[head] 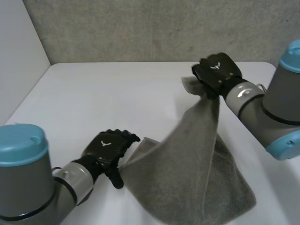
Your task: Fold the towel.
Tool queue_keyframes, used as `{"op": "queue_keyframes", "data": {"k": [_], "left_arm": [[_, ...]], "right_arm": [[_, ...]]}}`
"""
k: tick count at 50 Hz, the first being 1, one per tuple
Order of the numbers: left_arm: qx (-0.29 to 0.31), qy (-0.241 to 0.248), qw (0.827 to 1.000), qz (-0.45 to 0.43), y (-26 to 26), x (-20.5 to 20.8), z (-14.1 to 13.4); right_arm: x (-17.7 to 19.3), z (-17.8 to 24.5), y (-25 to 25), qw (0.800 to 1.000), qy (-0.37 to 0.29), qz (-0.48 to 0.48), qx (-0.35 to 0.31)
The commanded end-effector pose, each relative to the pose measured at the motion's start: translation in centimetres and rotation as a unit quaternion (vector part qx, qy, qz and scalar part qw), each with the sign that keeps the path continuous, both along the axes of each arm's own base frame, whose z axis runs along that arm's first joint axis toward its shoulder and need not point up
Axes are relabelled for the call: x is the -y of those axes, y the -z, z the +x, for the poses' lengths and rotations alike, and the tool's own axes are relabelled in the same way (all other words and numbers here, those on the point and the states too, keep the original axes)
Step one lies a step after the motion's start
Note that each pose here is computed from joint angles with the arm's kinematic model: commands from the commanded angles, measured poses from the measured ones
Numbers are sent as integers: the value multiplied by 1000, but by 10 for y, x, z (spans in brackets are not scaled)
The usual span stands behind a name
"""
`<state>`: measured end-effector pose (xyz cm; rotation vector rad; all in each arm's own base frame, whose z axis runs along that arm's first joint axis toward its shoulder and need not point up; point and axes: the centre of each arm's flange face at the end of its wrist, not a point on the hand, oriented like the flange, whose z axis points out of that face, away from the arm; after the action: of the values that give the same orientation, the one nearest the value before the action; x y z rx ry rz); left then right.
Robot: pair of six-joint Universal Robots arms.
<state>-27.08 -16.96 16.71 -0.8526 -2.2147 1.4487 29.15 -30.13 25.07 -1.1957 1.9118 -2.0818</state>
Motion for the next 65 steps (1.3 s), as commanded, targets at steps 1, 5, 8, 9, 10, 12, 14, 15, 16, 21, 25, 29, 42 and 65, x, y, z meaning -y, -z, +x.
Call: {"op": "queue_keyframes", "data": {"k": [1,5,8,9,10,12,14,15,16,21,25,29,42,65], "left_arm": [[19,21,999,26,23,1,-16],[23,14,999,24,30,7,-20],[27,-10,1000,7,33,19,-22],[28,-20,999,1,34,23,-23],[28,-20,999,1,34,23,-23],[33,-26,999,0,38,27,-24],[36,-27,999,-1,40,29,-25],[36,-27,999,-1,40,29,-25],[38,-28,999,1,43,31,-26],[45,-30,998,10,50,34,-27],[47,-28,998,15,52,31,-27],[45,-27,999,15,50,29,-26],[38,-7,999,11,44,17,-31],[25,5,1000,-16,36,26,-47]], "right_arm": [[-5,-31,29,996,25,66,-62],[-15,-47,27,994,34,78,-67],[-18,-60,22,994,38,77,-63],[-18,-60,22,994,38,77,-63],[-19,-65,19,995,37,75,-60],[-20,-70,14,995,37,70,-56],[-22,-74,9,996,38,64,-52],[-22,-79,6,996,40,61,-49],[-23,-82,4,996,41,59,-47],[-29,-84,-2,997,41,52,-43],[-29,-85,-2,997,41,51,-45],[-27,-86,-4,997,43,46,-46],[-22,-92,-4,996,54,48,-42],[0,-86,-16,998,53,23,-32]]}}
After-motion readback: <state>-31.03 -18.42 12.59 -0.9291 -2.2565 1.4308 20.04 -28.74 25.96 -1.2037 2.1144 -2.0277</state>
